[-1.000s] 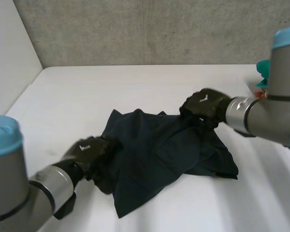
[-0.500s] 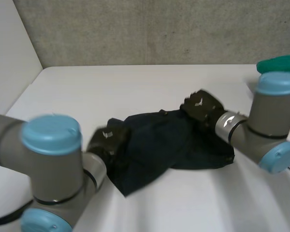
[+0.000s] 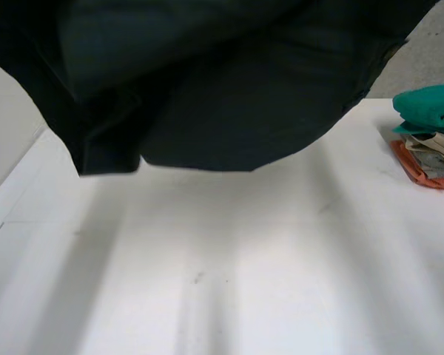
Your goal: Fold the laundry.
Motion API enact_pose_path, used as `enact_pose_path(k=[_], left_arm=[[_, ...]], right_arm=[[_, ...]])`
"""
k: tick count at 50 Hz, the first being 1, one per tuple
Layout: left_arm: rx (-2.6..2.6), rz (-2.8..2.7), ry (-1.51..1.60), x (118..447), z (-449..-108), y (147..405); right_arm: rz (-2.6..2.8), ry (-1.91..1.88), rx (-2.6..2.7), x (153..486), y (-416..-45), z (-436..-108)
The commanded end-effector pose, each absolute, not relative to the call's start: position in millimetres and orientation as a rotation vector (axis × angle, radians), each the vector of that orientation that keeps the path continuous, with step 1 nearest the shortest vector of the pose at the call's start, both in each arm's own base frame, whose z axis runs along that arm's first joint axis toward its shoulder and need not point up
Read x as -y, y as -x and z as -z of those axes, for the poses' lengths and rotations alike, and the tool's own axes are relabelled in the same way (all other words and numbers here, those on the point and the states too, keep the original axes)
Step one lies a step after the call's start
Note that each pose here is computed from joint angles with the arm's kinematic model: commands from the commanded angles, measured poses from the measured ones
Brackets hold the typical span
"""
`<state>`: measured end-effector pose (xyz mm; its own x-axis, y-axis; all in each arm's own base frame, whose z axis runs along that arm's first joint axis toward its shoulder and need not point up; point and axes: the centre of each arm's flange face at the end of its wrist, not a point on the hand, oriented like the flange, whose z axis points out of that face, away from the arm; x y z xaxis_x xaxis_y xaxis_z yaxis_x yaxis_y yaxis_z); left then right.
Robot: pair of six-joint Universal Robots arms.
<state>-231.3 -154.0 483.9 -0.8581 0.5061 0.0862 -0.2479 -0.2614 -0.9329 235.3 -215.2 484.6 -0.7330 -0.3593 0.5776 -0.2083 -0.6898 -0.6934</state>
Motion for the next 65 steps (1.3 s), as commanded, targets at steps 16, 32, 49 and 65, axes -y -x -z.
enact_pose_path(k=[16,32,49,65], left_arm=[[2.016,-1.685,0.326,251,-325,282],[1.969,-1.929,0.434,369,-252,330],[2.101,-1.781,0.74,247,-259,278],[2.275,-1.47,0.93,195,-158,268]], right_arm=[[2.243,1.14,-1.573,300,-290,-358],[2.676,0.861,-1.582,385,-362,-261],[1.989,1.2,-1.991,301,-284,-260],[1.397,1.485,-2.182,247,-244,-168]])
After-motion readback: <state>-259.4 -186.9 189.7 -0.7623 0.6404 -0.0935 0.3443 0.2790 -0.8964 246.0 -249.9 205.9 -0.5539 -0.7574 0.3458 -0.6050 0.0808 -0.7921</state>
